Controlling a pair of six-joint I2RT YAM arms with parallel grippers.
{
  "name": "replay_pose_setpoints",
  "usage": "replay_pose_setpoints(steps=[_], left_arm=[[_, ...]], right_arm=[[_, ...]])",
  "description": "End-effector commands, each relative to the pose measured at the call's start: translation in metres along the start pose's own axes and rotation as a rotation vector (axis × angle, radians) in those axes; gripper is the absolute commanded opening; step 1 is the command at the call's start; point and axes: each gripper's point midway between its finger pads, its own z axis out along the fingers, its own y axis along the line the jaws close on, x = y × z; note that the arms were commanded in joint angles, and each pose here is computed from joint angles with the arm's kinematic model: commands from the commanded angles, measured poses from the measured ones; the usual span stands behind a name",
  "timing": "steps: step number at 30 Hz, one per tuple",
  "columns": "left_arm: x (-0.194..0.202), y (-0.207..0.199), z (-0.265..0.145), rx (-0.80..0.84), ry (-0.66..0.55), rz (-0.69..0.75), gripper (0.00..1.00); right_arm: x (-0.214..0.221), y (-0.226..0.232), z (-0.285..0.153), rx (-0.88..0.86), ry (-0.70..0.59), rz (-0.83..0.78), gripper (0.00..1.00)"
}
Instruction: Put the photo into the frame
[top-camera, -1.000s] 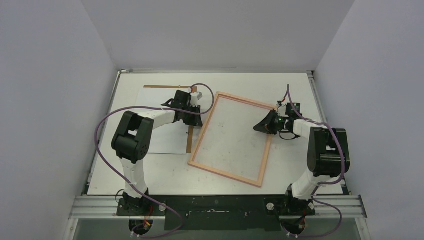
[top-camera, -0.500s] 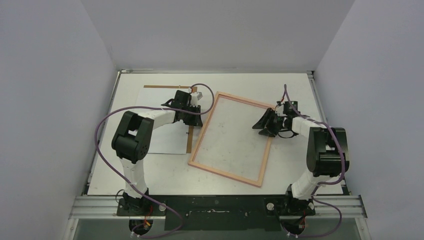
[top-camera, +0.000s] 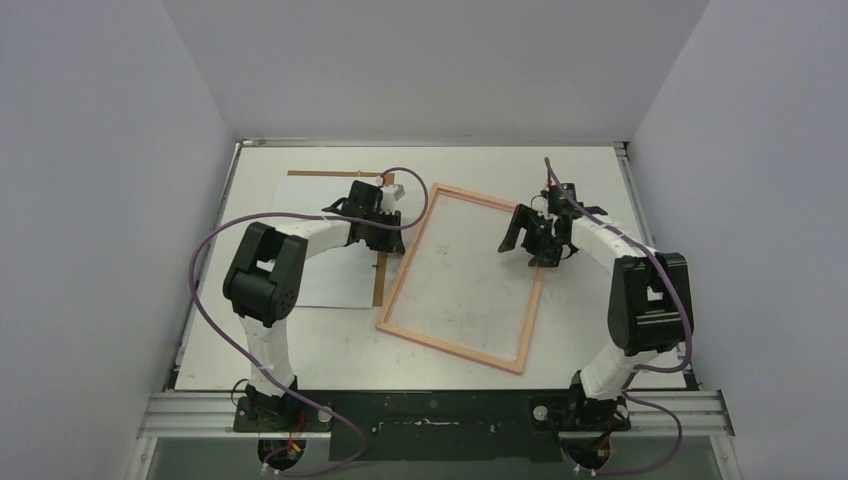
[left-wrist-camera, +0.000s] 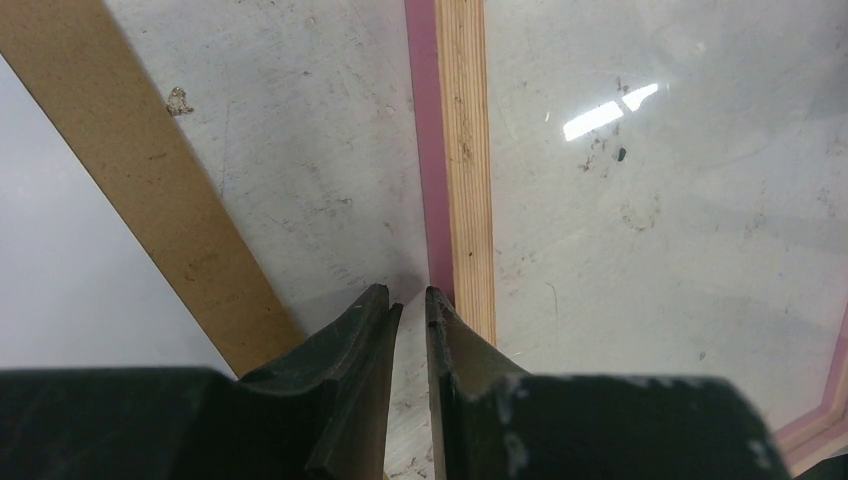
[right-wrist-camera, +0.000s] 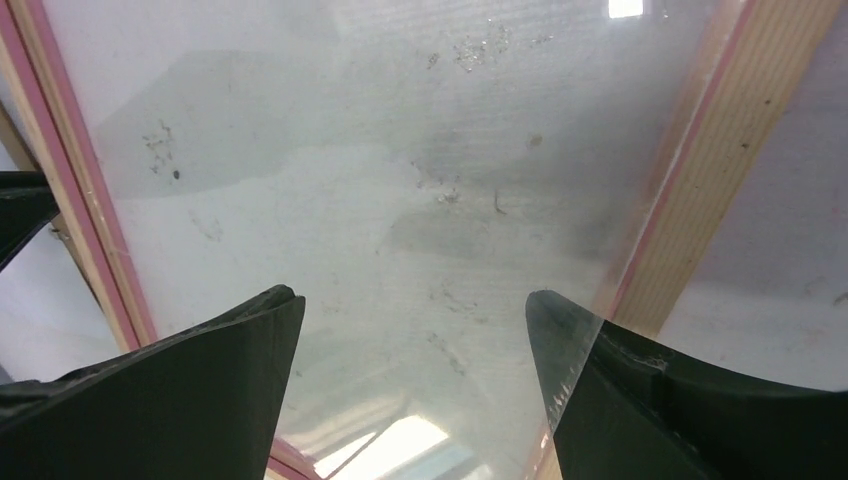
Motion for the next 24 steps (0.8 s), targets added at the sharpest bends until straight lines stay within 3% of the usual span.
replay_pose_setpoints(steps=[1, 7, 10, 18, 24], left_arm=[[-0.021, -0.008, -0.009, 0.022, -0.048, 0.021, 0.17], [-0.020, -0.009, -0.010, 0.027, -0.046, 0.021, 0.17], [-0.021, -0.008, -0.010, 0.026, -0.047, 0.020, 0.17], [-0.017, -0.007, -0.009, 0.026, -0.039, 0.015, 0.17], [-0.017, -0.006, -0.008, 0.026, -0.037, 0.010, 0.17]], right_arm=[[-0.013, -0.003, -0.019, 0.102, -0.053, -0.062, 0.87], [-0.017, -0.008, -0.027, 0.174, -0.061, -0.094, 0.99], [-0.021, -0.010, -0.030, 0.199, -0.067, -0.105, 0.90], [-0.038, -0.012, -0.044, 0.268, -0.122, -0.130, 0.90], [-0.043, -0.006, -0.040, 0.243, -0.140, -0.137, 0.97]])
